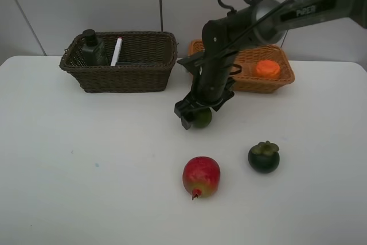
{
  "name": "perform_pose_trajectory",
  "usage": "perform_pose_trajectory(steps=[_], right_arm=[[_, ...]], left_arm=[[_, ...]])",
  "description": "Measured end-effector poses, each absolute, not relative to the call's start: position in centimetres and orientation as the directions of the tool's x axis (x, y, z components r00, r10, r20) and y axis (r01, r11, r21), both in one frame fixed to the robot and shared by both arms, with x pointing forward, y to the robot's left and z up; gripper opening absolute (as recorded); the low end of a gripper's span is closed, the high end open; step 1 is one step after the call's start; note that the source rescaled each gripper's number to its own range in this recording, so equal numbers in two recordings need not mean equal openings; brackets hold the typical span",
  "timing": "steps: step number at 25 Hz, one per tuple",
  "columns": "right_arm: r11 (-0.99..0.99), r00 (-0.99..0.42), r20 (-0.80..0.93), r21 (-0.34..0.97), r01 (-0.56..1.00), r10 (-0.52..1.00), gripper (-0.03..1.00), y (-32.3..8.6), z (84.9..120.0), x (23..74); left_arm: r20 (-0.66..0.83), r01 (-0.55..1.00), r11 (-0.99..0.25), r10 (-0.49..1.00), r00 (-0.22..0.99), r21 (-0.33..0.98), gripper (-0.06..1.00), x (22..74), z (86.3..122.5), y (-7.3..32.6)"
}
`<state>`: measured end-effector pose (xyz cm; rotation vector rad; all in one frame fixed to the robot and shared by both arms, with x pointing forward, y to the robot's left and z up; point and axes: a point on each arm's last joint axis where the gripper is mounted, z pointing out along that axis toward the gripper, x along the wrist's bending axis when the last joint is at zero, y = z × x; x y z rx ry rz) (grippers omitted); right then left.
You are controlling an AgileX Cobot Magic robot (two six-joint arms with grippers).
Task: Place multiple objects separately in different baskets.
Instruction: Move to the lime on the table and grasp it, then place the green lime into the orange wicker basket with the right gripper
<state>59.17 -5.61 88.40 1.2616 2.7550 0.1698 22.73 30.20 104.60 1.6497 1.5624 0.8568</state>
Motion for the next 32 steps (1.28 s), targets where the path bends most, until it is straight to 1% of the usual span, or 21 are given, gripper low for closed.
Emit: perform_pose_trajectory(steps=[3, 6, 8, 9, 10, 11, 12, 13, 18, 21, 23, 28, 30, 32], right_arm=[[0.652, -0.653, -0.053, 0.147, 0.744, 0.756, 1.00, -5.5, 87.1, 59.4], [0.652, -0.653, -0.053, 0.159, 0.741, 0.755, 1.00, -5.4, 86.8, 59.5], [0.653, -0.654, -0.055, 0.164, 0.739, 0.754, 0.94, -5.4, 86.8, 59.5], [0.655, -0.656, -0.057, 0.165, 0.738, 0.753, 0.84, -5.4, 86.8, 59.6], [0.656, -0.657, -0.060, 0.170, 0.735, 0.751, 0.67, -5.4, 86.8, 59.6], [0.656, -0.657, -0.061, 0.174, 0.734, 0.752, 0.46, -5.3, 86.9, 59.6], [0.656, -0.657, -0.061, 0.174, 0.734, 0.751, 0.17, -5.3, 86.8, 59.6], [0.656, -0.657, -0.061, 0.173, 0.735, 0.752, 0.00, -5.3, 86.8, 59.7], [0.663, -0.664, -0.062, 0.167, 0.729, 0.746, 0.01, -5.3, 86.9, 59.6], [0.663, -0.664, -0.061, 0.166, 0.730, 0.745, 0.01, -5.4, 87.7, 59.5], [0.665, -0.665, -0.073, 0.197, 0.721, 0.743, 0.01, -5.5, 89.6, 59.5], [0.665, -0.656, -0.174, 0.380, 0.643, 0.734, 0.01, -6.9, 97.3, 59.9], [0.622, -0.611, -0.191, 0.446, 0.643, 0.768, 0.01, -8.4, 98.9, 61.0], [0.551, -0.543, -0.183, 0.508, 0.662, 0.820, 0.01, -10.4, 99.5, 62.5]], left_arm=[[0.000, 0.537, -0.029, 0.999, 0.054, 0.843, 1.00, 22.7, 104.6, 30.2], [0.000, 0.537, -0.029, 0.999, 0.054, 0.843, 1.00, 22.7, 104.6, 30.2], [0.000, 0.537, -0.029, 0.999, 0.054, 0.843, 1.00, 22.7, 104.6, 30.2], [0.000, 0.537, -0.029, 0.999, 0.054, 0.843, 1.00, 22.7, 104.6, 30.2], [0.000, 0.537, -0.029, 0.999, 0.054, 0.843, 1.00, 22.7, 104.6, 30.2], [0.000, 0.537, -0.029, 0.999, 0.054, 0.843, 1.00, 22.7, 104.6, 30.2], [0.000, 0.537, -0.029, 0.999, 0.054, 0.843, 1.00, 22.7, 104.6, 30.2], [0.000, 0.537, -0.029, 0.999, 0.054, 0.843, 1.00, 22.7, 104.6, 30.2], [0.000, 0.537, -0.029, 0.999, 0.054, 0.843, 1.00, 22.7, 104.6, 30.2], [0.000, 0.537, -0.029, 0.999, 0.054, 0.843, 1.00, 22.7, 104.6, 30.2], [0.000, 0.537, -0.029, 0.999, 0.054, 0.843, 1.00, 22.7, 104.6, 30.2], [0.000, 0.537, -0.029, 0.999, 0.054, 0.843, 1.00, 22.7, 104.6, 30.2], [0.000, 0.537, -0.029, 0.999, 0.054, 0.843, 1.00, 22.7, 104.6, 30.2], [0.000, 0.537, -0.029, 0.999, 0.054, 0.843, 1.00, 22.7, 104.6, 30.2]])
